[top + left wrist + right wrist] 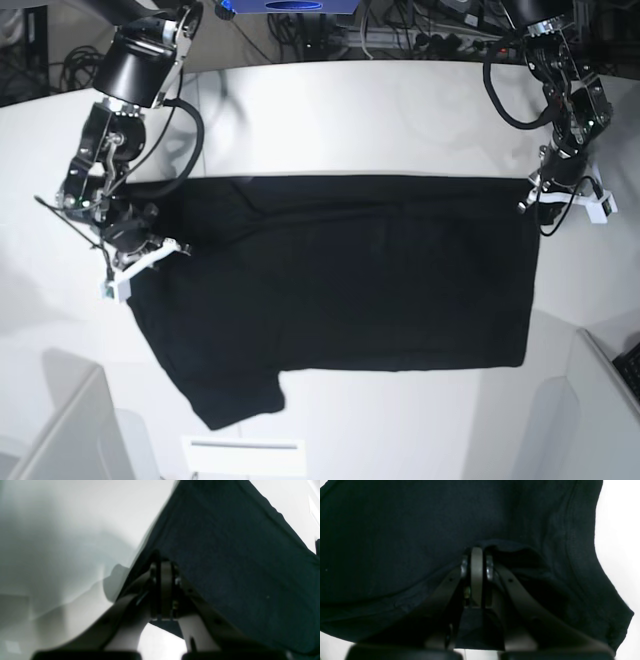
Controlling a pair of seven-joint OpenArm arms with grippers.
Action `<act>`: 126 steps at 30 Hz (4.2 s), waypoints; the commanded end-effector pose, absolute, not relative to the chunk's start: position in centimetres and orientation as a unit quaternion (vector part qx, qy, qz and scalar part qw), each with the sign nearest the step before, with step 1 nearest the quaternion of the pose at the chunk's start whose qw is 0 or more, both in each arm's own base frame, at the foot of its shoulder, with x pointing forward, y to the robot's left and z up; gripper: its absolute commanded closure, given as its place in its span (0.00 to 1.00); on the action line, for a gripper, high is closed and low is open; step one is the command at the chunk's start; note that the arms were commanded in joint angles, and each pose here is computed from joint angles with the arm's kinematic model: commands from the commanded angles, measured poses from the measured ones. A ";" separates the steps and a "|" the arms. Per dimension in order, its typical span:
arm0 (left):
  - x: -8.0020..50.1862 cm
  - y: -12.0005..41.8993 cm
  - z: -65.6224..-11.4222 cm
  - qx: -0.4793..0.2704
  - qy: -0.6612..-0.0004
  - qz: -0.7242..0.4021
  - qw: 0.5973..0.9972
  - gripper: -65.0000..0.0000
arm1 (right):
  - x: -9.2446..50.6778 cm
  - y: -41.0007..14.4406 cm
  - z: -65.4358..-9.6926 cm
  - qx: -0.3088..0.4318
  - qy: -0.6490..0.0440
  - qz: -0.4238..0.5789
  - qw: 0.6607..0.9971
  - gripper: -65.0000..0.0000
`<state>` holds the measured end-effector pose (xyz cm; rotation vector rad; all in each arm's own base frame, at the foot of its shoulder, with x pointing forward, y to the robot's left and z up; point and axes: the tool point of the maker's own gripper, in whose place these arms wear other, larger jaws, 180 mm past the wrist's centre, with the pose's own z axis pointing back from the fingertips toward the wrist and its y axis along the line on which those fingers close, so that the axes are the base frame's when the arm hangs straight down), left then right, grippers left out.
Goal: Fold the T-shirt properly
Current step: 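Lift the shoulders and pull the shirt toward the robot with both grippers, then regrasp the shirt's shoulder edge with both grippers, then drag the shirt toward the robot with both grippers and release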
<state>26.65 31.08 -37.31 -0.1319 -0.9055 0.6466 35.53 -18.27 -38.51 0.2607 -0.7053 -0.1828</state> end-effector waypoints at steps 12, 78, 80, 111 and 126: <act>29.0 31.8 -34.7 -0.064 -0.471 0.300 0.827 0.48 | 35.8 -20.5 -36.5 0.102 -0.380 -0.085 0.916 0.59; 23.6 32.2 -41.6 -0.109 -0.423 0.311 0.844 0.36 | 25.6 -25.8 -44.5 0.178 -0.313 -0.369 0.857 0.47; 23.7 32.4 -41.9 -0.107 -0.420 0.323 0.841 0.36 | 25.6 -25.8 -44.5 0.178 -0.313 -0.369 0.857 0.47; 21.9 32.8 -41.9 -0.083 -0.395 0.272 0.873 1.00 | 24.4 -27.1 -45.1 0.162 -0.309 -0.372 0.860 1.00; 17.8 32.3 -39.5 -0.047 -0.391 0.220 0.893 1.00 | 19.1 -27.8 -42.7 0.109 -0.286 -0.329 0.893 1.00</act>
